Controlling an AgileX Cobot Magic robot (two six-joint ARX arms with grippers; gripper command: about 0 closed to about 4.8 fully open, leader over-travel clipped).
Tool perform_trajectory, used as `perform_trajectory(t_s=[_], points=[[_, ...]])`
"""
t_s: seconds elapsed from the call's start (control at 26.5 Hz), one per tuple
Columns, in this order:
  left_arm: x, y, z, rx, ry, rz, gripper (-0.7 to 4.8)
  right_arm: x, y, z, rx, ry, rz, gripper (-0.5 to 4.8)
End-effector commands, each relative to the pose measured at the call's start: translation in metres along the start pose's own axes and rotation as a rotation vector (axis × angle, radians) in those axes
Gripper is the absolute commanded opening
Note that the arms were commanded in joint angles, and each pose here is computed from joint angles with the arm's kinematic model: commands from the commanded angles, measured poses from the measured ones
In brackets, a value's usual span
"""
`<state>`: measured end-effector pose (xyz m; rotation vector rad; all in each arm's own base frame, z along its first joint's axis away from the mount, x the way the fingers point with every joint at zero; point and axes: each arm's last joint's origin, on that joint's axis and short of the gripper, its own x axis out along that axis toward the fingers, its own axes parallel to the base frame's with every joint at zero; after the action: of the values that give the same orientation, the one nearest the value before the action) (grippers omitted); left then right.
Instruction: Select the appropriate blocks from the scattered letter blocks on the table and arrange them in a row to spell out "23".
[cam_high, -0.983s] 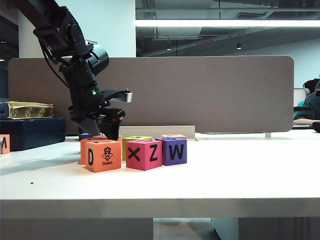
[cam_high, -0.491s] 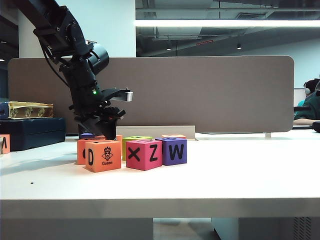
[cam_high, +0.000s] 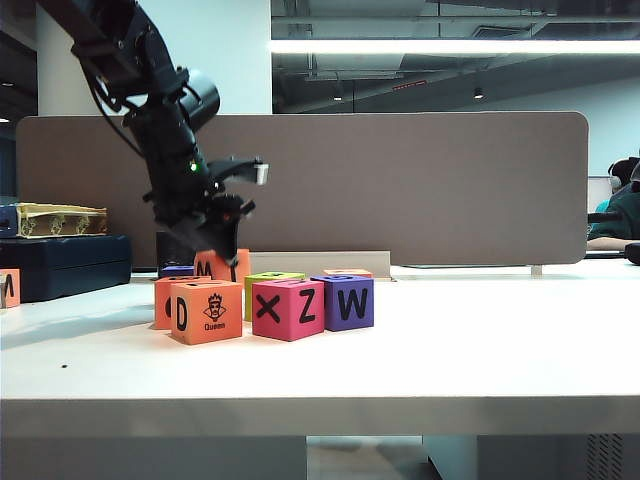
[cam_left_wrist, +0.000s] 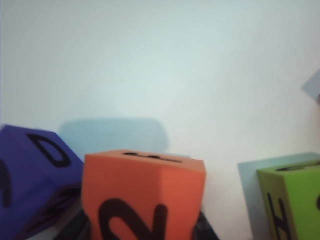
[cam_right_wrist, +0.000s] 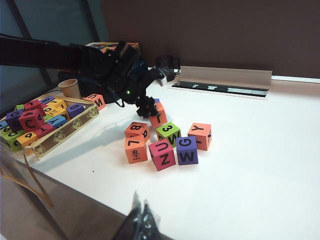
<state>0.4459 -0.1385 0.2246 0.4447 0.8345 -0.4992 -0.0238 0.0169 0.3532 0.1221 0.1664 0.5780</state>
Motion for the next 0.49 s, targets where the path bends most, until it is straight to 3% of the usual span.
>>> perform_trajectory(t_s=[0.04,0.3,0.49], points=[[-0.016,0.003,0.011,0.001,-0.019,0.002,1.73,0.0,0.0,0.002,-0.008,-0.01,0.003,-0.01],[-0.037,-0.008,0.031,0.032,-0.039,-0.094,1.74,0.0,0.0,0.002,-0.011,-0.01,0.002,-0.01],[-0.043,-0.06,0.048,0.317,-0.054,-0.184,1.74,0.0,0.0,0.002,-0.011,-0.009,0.0,-0.01]])
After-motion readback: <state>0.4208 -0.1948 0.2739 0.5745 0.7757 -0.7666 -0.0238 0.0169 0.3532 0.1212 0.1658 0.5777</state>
